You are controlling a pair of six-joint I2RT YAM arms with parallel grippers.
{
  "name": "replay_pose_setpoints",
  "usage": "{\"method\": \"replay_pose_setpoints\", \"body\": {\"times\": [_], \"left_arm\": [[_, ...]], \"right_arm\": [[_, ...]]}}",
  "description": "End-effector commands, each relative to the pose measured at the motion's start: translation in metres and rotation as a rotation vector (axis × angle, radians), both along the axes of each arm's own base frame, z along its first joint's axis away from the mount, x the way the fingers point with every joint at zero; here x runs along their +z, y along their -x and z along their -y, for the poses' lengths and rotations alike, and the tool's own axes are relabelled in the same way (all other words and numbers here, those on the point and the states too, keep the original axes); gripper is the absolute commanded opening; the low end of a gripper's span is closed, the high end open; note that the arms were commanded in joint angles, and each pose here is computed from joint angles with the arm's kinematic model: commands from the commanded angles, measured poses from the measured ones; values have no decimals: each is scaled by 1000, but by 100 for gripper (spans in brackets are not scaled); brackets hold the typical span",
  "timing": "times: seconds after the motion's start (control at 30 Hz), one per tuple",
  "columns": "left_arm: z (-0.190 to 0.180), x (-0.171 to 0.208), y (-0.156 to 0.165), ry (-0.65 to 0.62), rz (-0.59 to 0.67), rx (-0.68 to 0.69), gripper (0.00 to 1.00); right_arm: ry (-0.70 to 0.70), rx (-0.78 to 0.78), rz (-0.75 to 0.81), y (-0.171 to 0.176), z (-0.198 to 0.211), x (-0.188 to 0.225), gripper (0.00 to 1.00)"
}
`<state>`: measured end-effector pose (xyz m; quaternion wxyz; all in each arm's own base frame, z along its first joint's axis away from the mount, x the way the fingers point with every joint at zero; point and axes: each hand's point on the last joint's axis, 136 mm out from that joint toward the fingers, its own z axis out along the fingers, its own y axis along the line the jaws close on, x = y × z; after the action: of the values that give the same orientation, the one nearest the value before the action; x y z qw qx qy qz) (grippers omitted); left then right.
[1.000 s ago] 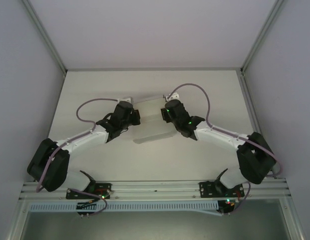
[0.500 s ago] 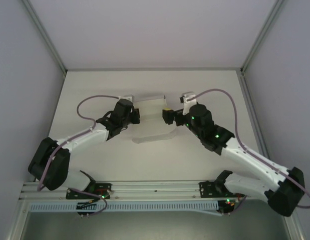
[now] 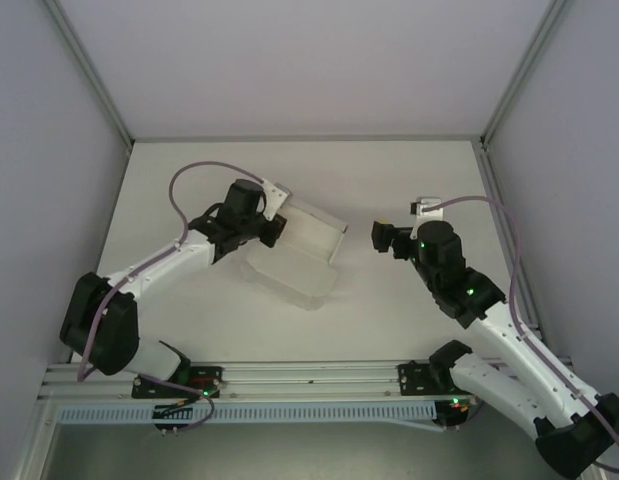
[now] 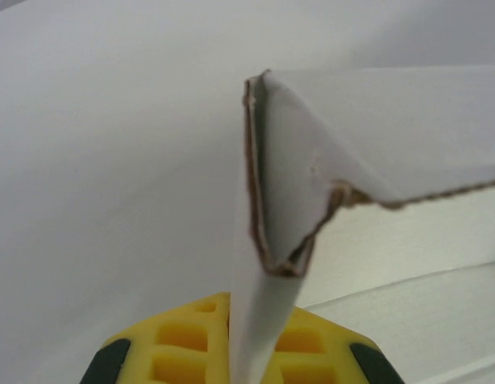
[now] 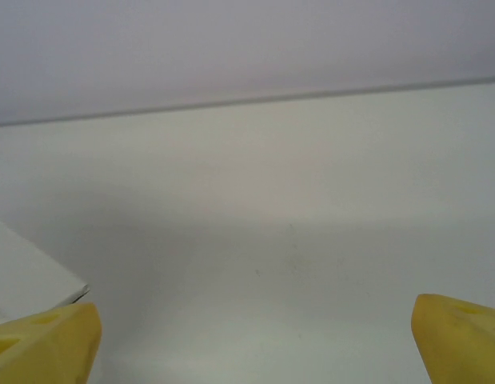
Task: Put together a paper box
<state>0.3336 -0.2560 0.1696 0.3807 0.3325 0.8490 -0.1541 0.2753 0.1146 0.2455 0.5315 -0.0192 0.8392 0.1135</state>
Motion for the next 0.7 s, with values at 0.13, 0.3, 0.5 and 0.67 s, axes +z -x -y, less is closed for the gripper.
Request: {"method": "replay_pose_setpoints", "body": {"times": [0.13,0.3,0.5,0.67], "left_arm": [[-8,-23,43,-369,-99,-455,0],[-8,-51,29,-575,-195,-547,0],[11,-83,17,-747,-242,-647,1],[7,-117,3,-898,-270,-609,5]], "right_arm": [[42,-6,-122,8,11,-32,100],[46,-44,-163,15,24,-44,100],[15,-64,-211,18,28,-57,100],[4,-89,-243,18,31,-69,100]]}}
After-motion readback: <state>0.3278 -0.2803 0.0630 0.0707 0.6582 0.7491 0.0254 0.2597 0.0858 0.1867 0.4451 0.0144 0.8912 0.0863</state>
